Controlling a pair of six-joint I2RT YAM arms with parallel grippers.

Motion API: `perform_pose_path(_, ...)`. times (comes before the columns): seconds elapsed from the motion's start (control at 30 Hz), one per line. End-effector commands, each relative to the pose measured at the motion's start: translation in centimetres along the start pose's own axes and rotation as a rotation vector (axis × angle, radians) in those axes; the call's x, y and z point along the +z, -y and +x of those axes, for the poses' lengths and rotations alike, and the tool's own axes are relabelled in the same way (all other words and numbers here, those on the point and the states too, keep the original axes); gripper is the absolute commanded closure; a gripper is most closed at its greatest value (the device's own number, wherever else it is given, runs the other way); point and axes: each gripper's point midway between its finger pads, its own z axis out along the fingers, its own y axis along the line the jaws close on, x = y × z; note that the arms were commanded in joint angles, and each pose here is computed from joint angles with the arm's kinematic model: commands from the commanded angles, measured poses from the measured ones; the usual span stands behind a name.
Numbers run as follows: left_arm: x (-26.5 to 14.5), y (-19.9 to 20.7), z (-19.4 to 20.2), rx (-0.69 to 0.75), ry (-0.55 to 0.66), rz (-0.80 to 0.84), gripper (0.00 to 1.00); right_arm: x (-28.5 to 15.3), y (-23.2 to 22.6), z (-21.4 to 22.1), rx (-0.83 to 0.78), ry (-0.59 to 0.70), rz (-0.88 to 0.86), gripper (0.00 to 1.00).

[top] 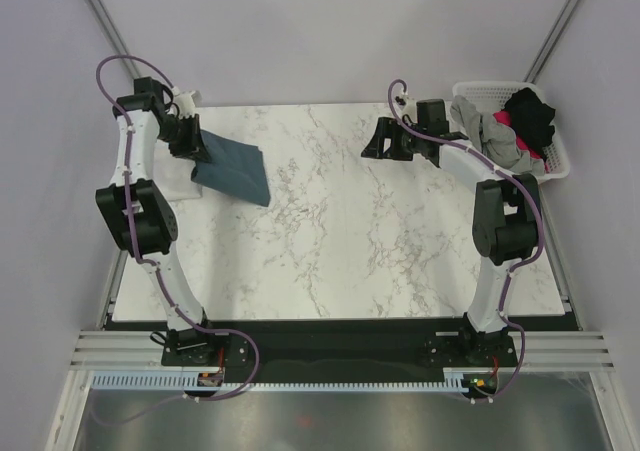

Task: Fold and stack the t-shirts
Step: Neatly place the folded tshirt to the corner

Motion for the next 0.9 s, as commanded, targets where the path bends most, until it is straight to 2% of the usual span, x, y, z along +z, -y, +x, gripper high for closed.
perform_pose_path(0.0,-4.5,-0.8,-1.0,0.104,0.025,-0.104,0.98,-0.9,-0.9,-0.8,-0.02,0.028,-0.035,0.13)
perform_pose_path(0.33,-7.9,-4.9,-0.3,0.16,-0.016,-0.262,0.98,-1.0,-1.0,-0.7,-0.002,0.03,-0.049,0.14)
perform_pose_path(0.5,-9.2,-8.3,0.3,0.225,-0.077,-0.434,0.98,-0.8,-0.9,-0.4,0.006,0.027,-0.052,0.14)
perform_pose_path(0.87,-10.9,-9.4,-2.1,0.259,-0.007,-0.525,0.98,-0.4,-0.8,-0.1,0.025,0.021,-0.058,0.14)
